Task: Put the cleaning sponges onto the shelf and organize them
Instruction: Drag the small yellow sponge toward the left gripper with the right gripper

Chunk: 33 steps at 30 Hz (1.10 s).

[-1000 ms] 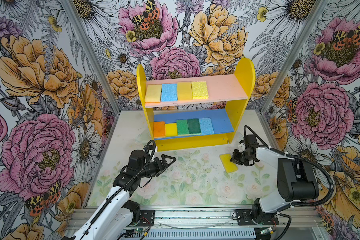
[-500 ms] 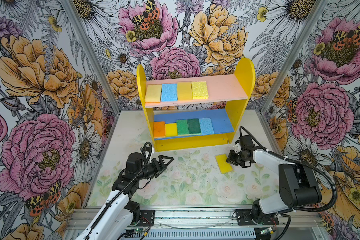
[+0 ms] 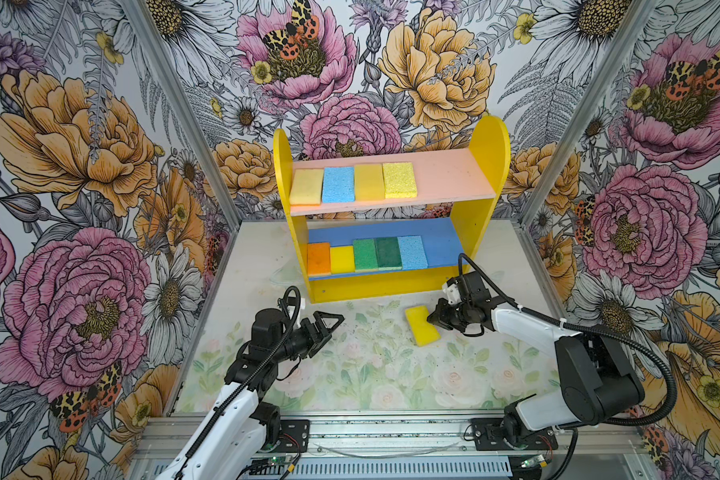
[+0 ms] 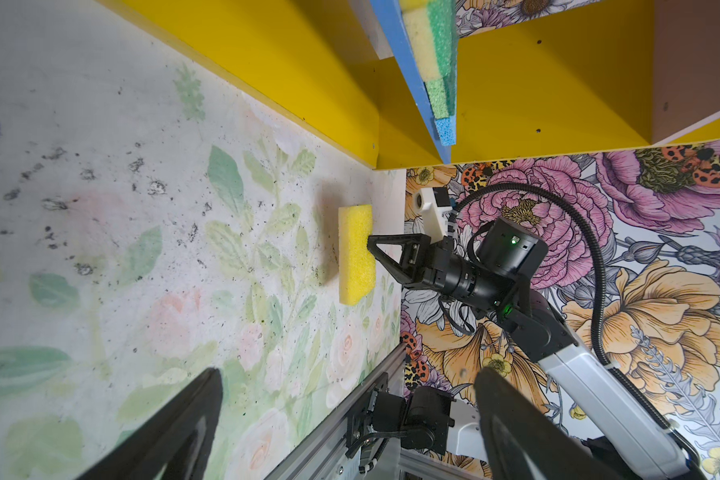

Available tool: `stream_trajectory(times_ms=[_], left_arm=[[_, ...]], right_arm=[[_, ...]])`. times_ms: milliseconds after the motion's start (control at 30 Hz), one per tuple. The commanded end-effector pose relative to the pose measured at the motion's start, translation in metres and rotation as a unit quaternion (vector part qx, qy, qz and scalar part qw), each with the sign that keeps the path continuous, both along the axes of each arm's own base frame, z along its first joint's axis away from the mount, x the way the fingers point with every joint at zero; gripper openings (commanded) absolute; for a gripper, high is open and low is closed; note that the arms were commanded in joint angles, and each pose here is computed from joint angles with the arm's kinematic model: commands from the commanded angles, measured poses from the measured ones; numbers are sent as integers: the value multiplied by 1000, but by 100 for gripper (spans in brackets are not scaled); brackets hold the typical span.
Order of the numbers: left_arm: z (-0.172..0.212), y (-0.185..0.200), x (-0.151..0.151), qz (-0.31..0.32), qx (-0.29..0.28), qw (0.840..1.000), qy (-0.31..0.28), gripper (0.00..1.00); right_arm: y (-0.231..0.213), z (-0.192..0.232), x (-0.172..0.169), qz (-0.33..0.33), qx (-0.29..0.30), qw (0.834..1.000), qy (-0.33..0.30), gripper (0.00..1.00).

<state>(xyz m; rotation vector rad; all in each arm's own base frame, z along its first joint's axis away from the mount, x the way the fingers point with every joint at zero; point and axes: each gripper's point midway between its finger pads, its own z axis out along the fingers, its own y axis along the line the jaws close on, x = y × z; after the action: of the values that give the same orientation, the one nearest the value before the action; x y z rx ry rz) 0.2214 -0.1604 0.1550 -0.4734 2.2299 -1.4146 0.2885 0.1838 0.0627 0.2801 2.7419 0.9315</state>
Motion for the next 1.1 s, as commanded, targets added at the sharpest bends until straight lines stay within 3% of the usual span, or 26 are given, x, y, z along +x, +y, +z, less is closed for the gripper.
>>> stream_trajectory(times_ms=[0, 300, 467, 1067], left_arm=[[1, 1, 2, 3, -7, 1000, -7, 96], [6, 1, 3, 1, -8, 1000, -20, 95], [7, 1, 3, 3, -19, 999, -29, 95], [16, -14, 5, -14, -12, 999, -49, 83]], right_arm=[[21, 12, 2, -4, 39, 999, -15, 0], [68, 25, -6, 26, 89, 995, -22, 0], [91, 38, -11, 27, 151, 988, -27, 0], [182, 100, -40, 130, 169, 975, -66, 0]])
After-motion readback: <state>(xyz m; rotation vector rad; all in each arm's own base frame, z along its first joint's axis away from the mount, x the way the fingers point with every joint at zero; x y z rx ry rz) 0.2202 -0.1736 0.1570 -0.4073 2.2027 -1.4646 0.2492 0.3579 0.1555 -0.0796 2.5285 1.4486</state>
